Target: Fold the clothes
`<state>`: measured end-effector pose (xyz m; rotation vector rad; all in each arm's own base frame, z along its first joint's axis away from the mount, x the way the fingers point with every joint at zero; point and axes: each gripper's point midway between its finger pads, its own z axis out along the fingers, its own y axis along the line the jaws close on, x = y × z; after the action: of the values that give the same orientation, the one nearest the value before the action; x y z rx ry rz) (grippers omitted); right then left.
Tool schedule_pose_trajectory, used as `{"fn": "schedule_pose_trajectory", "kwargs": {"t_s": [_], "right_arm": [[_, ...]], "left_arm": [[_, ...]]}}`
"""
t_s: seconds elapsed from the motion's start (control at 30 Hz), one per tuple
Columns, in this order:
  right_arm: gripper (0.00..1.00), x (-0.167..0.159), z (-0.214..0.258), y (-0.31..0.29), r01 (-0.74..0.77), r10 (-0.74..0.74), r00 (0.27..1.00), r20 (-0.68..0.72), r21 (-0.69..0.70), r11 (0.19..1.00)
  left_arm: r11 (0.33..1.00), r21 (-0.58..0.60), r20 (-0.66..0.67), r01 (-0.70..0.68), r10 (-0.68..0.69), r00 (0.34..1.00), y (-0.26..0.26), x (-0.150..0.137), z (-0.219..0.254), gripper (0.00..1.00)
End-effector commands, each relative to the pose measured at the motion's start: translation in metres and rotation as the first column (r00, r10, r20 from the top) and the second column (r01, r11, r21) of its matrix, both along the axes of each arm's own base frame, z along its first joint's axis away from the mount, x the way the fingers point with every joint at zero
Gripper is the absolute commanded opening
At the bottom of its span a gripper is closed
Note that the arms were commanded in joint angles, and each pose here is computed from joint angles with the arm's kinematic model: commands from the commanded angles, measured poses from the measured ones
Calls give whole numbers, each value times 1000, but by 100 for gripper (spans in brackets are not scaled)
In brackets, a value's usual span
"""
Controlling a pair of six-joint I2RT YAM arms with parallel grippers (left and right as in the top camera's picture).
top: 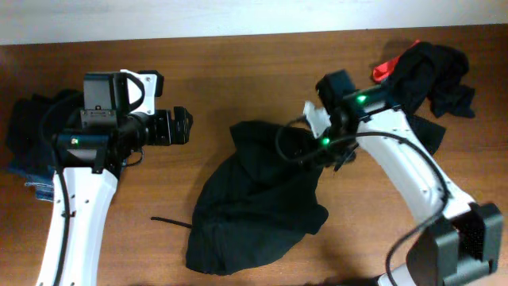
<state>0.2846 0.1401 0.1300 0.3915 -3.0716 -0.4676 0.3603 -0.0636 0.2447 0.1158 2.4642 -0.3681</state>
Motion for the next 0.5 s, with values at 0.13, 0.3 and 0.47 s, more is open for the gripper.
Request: {"fn": "schedule_pose_trajectory", "kwargs": {"t_s": [0.13,0.3,0.47], "right_arm": [[5,15,19,32,-30,16,997,80,182,983],[4,73,126,55,-152,-24,897,441,359,921],[4,109,210,33,-167,-112,735,669,338,926]], "left_arm": [[1000,-9,75,2,-2,997,-1,-1,24,99],[1000,-10,87,3,-2,996,-1,1,26,99],[1000,-10,83,3,-2,997,-1,1,26,99]]}}
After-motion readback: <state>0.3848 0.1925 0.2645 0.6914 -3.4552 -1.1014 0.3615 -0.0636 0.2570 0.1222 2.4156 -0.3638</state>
